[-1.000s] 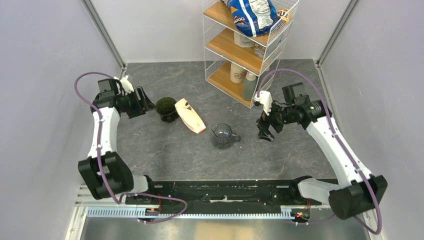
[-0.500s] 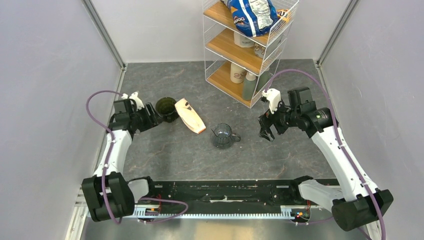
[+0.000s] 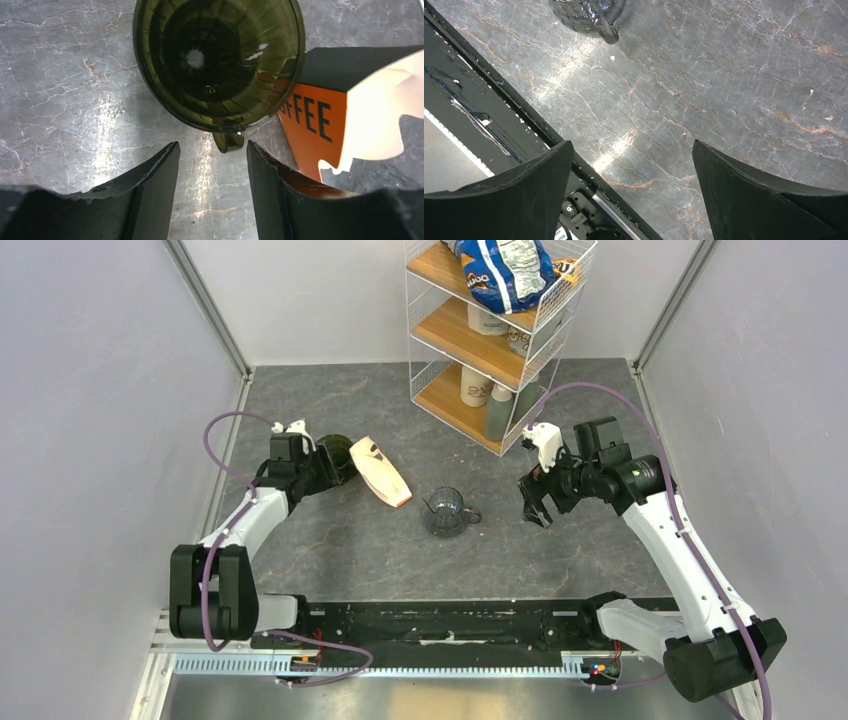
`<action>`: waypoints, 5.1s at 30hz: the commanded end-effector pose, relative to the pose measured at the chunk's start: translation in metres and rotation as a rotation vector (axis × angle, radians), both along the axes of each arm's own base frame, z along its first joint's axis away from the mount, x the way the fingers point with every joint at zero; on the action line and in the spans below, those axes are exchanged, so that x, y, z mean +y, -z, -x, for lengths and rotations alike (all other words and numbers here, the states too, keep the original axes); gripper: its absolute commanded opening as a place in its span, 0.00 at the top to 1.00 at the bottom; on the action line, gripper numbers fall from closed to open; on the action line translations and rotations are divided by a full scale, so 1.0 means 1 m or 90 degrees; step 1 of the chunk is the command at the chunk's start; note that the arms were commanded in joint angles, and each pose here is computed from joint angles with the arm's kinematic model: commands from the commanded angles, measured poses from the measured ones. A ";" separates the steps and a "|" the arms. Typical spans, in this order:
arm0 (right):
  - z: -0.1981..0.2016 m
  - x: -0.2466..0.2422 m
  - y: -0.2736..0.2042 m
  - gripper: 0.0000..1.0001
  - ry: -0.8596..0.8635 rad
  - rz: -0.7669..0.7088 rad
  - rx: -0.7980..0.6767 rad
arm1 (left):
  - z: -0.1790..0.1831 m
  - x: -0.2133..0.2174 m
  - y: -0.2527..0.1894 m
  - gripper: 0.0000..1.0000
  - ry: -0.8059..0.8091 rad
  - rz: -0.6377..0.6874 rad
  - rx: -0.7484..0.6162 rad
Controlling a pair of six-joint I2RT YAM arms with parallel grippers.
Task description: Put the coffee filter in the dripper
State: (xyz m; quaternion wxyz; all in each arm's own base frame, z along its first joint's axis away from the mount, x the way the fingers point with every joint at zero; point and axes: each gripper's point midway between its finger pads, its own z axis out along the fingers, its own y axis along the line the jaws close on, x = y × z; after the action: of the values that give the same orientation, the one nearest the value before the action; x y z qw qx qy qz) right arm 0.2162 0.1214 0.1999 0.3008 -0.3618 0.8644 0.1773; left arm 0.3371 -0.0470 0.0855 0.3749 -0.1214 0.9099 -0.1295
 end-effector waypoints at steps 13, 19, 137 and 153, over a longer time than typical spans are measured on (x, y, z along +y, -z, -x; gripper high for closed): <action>-0.006 -0.002 -0.013 0.03 0.007 0.003 -0.021 | -0.058 0.015 -0.016 0.61 -0.061 -0.035 -0.074; -0.007 -0.003 -0.013 0.03 0.007 0.008 -0.024 | -0.062 0.022 -0.014 0.73 -0.051 -0.058 -0.070; 0.012 0.017 -0.007 0.03 0.031 -0.089 0.030 | 0.111 -0.190 -0.113 0.35 0.846 -0.086 -0.279; 0.011 0.020 -0.008 0.03 0.041 -0.101 0.039 | 0.056 -0.168 -0.100 0.46 0.675 -0.129 -0.232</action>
State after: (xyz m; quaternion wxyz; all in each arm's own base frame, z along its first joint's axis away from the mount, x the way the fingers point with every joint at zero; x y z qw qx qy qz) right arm 0.2031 0.1372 0.2027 0.3006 -0.3074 0.8712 0.2369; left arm 0.2658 -0.2081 0.1784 0.3944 0.4295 0.7726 -0.2511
